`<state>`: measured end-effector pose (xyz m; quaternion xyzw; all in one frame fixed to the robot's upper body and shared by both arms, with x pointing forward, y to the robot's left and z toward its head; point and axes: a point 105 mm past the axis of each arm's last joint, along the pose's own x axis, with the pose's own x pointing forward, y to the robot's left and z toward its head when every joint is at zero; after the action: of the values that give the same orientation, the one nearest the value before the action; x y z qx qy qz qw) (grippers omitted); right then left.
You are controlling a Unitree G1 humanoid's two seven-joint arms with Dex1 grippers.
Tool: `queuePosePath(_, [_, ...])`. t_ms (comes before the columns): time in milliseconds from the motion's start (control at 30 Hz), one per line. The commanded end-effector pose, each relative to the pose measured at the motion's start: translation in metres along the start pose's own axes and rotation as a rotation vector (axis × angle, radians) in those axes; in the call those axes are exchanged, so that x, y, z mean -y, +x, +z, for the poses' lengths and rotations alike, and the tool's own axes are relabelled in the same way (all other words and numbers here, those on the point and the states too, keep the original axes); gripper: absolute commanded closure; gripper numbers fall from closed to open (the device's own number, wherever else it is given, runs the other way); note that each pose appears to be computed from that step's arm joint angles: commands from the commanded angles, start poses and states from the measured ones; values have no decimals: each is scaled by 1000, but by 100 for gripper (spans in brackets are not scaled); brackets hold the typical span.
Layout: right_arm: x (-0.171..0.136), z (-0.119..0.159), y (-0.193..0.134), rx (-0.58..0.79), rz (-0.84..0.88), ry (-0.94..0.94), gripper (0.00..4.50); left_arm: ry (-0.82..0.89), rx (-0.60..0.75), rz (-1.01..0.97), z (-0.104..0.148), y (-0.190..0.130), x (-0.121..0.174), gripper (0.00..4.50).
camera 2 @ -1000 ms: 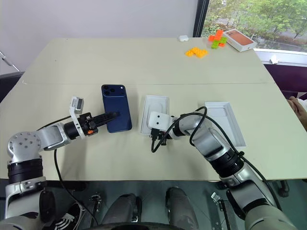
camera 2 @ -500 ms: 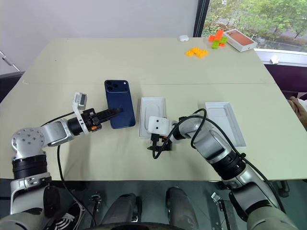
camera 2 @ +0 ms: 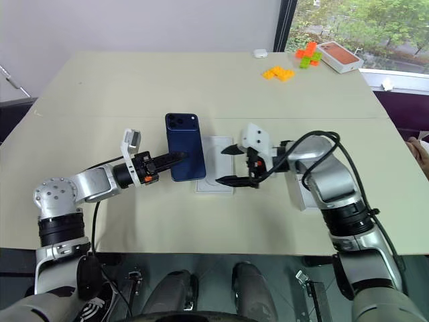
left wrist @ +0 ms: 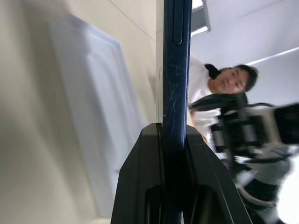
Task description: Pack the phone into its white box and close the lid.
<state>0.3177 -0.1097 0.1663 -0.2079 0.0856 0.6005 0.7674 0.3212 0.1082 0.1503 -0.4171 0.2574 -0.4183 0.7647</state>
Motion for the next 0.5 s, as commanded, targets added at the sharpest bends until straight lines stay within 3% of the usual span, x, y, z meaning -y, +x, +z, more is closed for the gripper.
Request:
queuePosePath(33, [10, 9, -11, 36, -42, -51, 28, -15, -10, -60, 3, 8, 14, 450])
queuePosePath(233, [8, 4, -3, 24, -50, -69, 28, -51, -31, -12, 4, 27, 9, 450])
queuePosePath(500, [15, -4, -3, -8, -97, -80, 28, -87, -132, 60, -12, 37, -2, 450])
